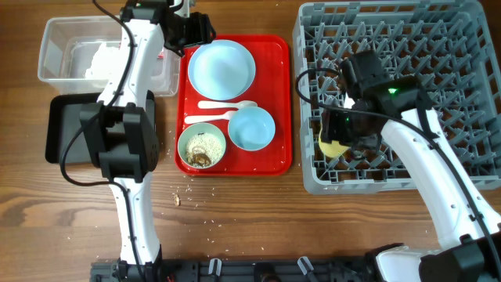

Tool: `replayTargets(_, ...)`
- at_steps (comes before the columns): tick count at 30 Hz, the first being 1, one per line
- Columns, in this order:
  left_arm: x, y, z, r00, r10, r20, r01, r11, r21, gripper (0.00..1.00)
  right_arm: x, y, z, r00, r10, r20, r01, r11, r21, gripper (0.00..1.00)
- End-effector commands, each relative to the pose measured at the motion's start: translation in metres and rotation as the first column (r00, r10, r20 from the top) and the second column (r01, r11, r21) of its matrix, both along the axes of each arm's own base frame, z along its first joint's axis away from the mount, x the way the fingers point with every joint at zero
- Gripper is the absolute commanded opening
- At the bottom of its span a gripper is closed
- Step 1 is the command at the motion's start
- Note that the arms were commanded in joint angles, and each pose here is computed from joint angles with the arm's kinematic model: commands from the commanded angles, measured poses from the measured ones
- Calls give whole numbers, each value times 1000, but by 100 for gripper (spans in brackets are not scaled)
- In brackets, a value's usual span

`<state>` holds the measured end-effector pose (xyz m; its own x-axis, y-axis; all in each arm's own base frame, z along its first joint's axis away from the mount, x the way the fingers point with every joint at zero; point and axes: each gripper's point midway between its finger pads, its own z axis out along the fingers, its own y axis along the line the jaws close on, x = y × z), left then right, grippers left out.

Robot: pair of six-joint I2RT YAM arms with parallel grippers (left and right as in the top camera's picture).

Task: Sort waste into correct bins and load items into the dishwasher rack
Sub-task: 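Lower the yellow cup into the dish rack and release with right gripper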

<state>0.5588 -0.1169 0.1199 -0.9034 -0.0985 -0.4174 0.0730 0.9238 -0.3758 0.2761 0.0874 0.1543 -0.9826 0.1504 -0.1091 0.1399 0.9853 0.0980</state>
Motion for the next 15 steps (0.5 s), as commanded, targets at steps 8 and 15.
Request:
replayTargets(8,-2,6,8,1000,21,8,-21,999,27,69,28,4,-38,999,-45,-4,45,999,-25,59)
replayTargets(15,-5,6,7,1000,20,-6,-20,999,28,69,30,-3,-65,994,-79,-70,73,994,-85,58)
